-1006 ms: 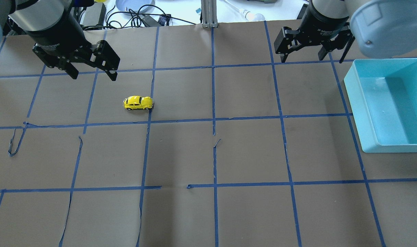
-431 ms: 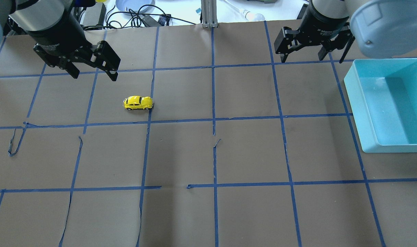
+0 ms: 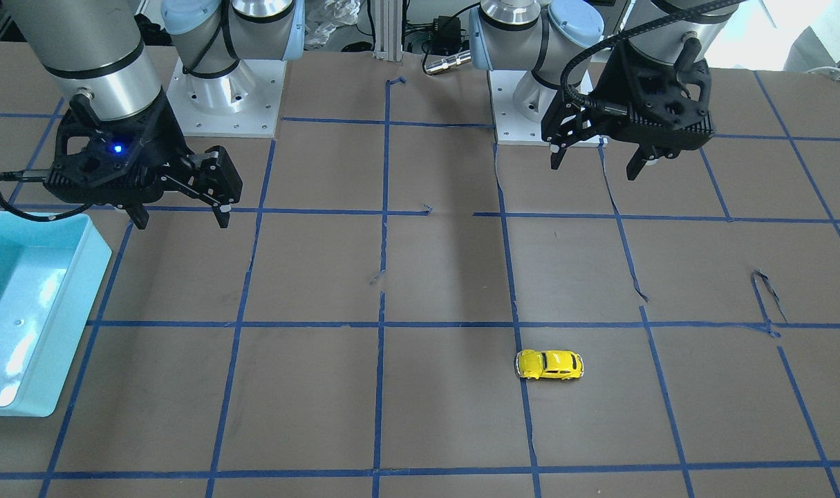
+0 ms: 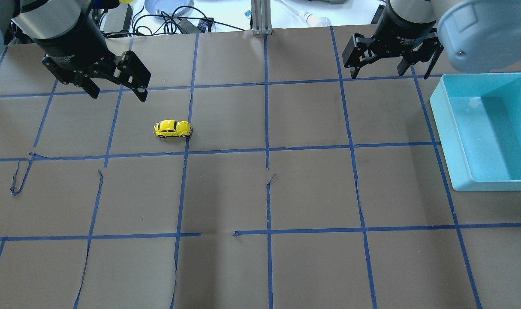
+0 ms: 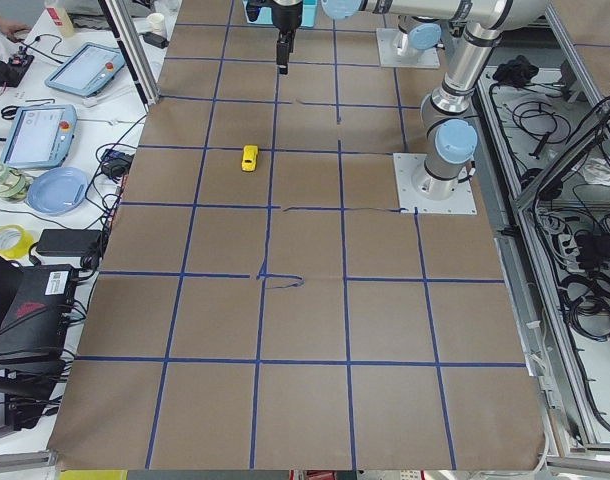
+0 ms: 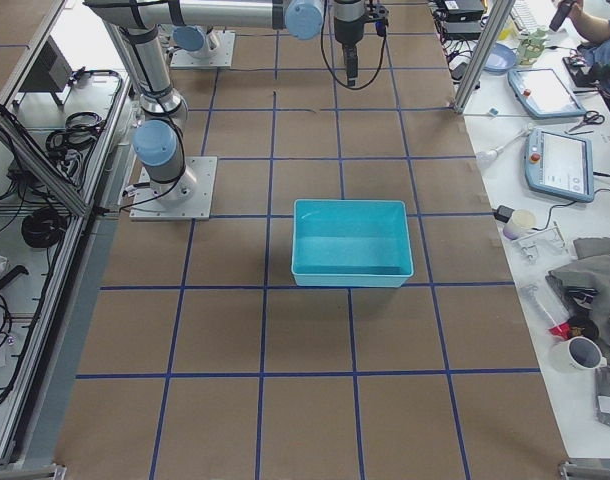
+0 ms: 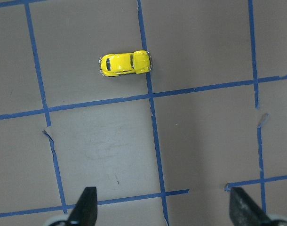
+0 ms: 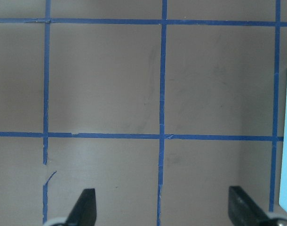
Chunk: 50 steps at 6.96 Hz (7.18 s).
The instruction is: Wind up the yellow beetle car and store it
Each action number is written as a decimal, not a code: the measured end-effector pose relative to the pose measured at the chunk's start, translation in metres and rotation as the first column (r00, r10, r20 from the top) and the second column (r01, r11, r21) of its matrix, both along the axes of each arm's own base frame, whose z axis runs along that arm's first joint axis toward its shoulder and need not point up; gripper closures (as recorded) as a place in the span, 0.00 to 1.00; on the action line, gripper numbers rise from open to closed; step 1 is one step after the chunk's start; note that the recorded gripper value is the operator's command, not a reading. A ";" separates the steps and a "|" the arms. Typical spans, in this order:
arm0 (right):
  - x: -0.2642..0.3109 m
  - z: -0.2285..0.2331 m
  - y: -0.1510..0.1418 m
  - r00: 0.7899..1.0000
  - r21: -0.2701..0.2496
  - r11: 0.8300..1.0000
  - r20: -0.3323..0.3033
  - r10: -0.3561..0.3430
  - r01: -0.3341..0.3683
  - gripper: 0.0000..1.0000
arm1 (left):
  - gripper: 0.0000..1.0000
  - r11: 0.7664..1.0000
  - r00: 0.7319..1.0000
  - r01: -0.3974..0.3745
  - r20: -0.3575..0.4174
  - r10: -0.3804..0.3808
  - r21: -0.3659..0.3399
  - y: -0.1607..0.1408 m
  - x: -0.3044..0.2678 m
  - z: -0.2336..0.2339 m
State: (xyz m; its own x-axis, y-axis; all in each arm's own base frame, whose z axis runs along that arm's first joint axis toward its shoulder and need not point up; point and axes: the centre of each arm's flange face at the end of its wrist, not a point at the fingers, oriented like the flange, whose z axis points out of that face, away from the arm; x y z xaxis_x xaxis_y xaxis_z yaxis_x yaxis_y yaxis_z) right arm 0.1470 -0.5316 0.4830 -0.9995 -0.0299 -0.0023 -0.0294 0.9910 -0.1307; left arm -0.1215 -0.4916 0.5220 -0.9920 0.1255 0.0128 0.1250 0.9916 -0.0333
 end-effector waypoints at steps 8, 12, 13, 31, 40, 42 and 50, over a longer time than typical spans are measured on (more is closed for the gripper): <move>0.000 0.000 0.000 1.000 0.001 1.000 0.000 0.000 0.000 0.00 | 0.00 1.000 1.000 -0.003 -0.001 0.003 0.004 0.001 0.002 0.000; 0.000 -0.001 0.000 1.000 0.001 1.000 -0.001 0.000 0.000 0.00 | 0.03 0.996 0.996 0.089 0.002 -0.089 -0.002 -0.010 0.006 -0.004; 0.000 -0.001 0.000 1.000 0.002 1.000 -0.001 0.000 0.000 0.00 | 0.03 0.982 0.982 0.188 -0.004 -0.188 0.005 -0.023 0.010 -0.021; 0.000 -0.006 0.003 1.000 0.003 1.000 0.000 0.000 0.000 0.00 | 0.13 0.122 0.119 0.991 0.045 -0.992 0.059 -0.141 0.028 -0.316; 0.001 -0.006 0.003 1.000 0.002 1.000 0.001 0.001 -0.001 0.00 | 0.86 0.164 0.164 0.986 0.024 -0.986 0.038 -0.140 0.034 -0.331; 0.001 -0.005 0.003 1.000 0.002 1.000 0.000 0.000 0.000 0.00 | 0.95 0.171 0.170 0.984 0.022 -0.985 0.040 -0.140 0.042 -0.331; 0.001 -0.006 0.003 1.000 0.003 1.000 0.000 0.001 -0.001 0.00 | 0.95 0.195 0.194 0.980 0.033 -0.981 0.037 -0.127 0.112 -0.339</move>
